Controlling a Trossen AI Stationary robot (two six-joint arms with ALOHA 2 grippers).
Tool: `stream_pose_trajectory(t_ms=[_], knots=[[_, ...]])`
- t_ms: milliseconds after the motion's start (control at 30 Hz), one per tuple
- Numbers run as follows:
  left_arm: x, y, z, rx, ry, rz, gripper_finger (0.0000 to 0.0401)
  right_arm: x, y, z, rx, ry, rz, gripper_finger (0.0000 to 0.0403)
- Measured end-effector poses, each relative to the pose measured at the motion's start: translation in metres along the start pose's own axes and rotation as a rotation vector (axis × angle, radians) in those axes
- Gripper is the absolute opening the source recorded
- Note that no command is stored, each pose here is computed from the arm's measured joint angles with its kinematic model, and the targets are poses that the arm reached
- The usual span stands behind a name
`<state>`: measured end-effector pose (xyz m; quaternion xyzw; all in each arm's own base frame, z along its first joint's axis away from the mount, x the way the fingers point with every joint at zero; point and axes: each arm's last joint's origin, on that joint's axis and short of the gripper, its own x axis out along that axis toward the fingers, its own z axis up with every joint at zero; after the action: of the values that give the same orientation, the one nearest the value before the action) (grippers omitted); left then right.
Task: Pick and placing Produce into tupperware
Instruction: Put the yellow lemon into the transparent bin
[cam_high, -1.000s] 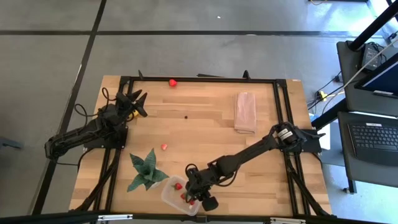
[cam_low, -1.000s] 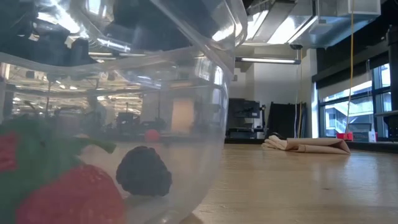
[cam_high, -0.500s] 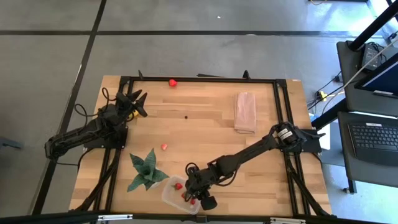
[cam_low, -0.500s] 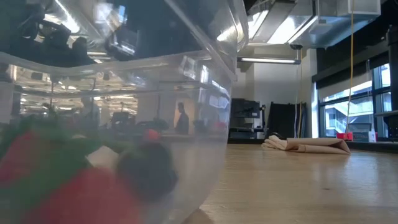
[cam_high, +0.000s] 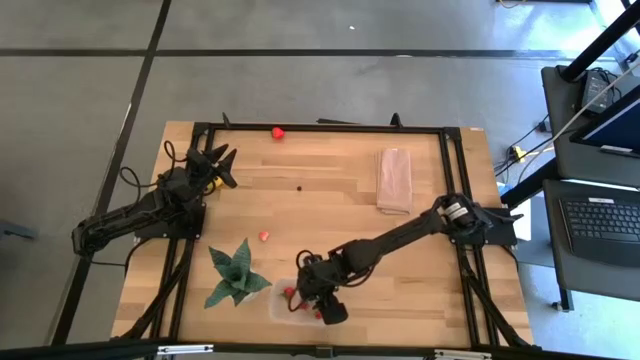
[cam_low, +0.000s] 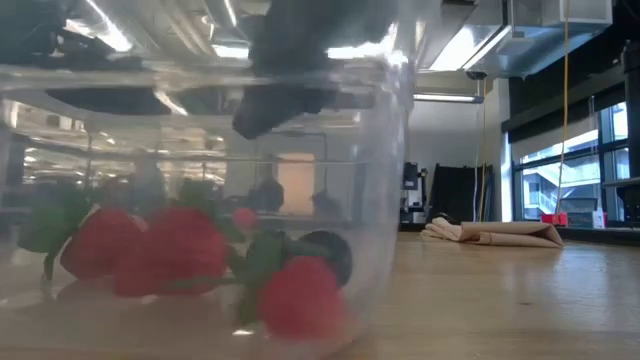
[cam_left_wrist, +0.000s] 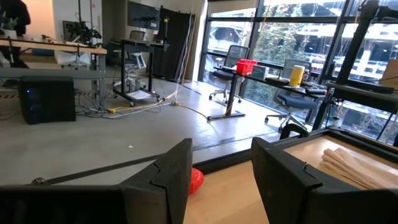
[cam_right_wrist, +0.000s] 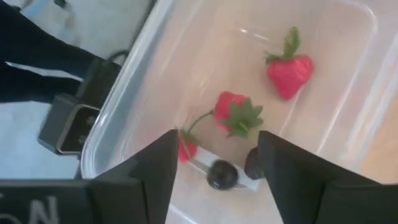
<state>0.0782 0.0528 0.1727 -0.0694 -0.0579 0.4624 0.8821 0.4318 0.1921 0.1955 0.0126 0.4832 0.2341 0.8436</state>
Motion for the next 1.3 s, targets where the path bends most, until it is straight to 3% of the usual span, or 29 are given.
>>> stream_pose_trajectory(t_ms=[200, 467, 733, 867, 1067, 1200, 1300], knots=[[0.000, 0.000, 0.000, 0.000, 0.001, 0.000, 0.0157, -0.014, 0.000, 0.014, -0.121, -0.022, -0.077, 0.0242], [0.000, 0.000, 0.000, -0.001, 0.000, -0.001, 0.0157, -0.036, -0.004, 0.030, -0.075, -0.023, -0.107, 0.0243], [0.000, -0.001, 0.000, 0.003, 0.004, -0.025, 0.0157, -0.129, -0.003, 0.068, -0.027, -0.170, -0.211, 0.0243], [0.000, -0.001, 0.000, -0.005, 0.004, -0.027, 0.0157, -0.168, -0.010, 0.063, 0.001, -0.156, -0.329, 0.0243], [0.000, -0.002, 0.000, -0.164, 0.016, -0.070, 0.0157, -0.214, -0.022, 0.048, 0.072, -0.127, -0.598, 0.0243], [0.000, -0.002, 0.000, -0.147, 0.016, -0.070, 0.0157, -0.230, -0.019, 0.036, 0.114, -0.115, -0.627, 0.0243], [0.000, -0.002, 0.000, -0.126, 0.016, -0.073, 0.0157, -0.232, -0.020, 0.028, 0.112, -0.206, -0.623, 0.0243]])
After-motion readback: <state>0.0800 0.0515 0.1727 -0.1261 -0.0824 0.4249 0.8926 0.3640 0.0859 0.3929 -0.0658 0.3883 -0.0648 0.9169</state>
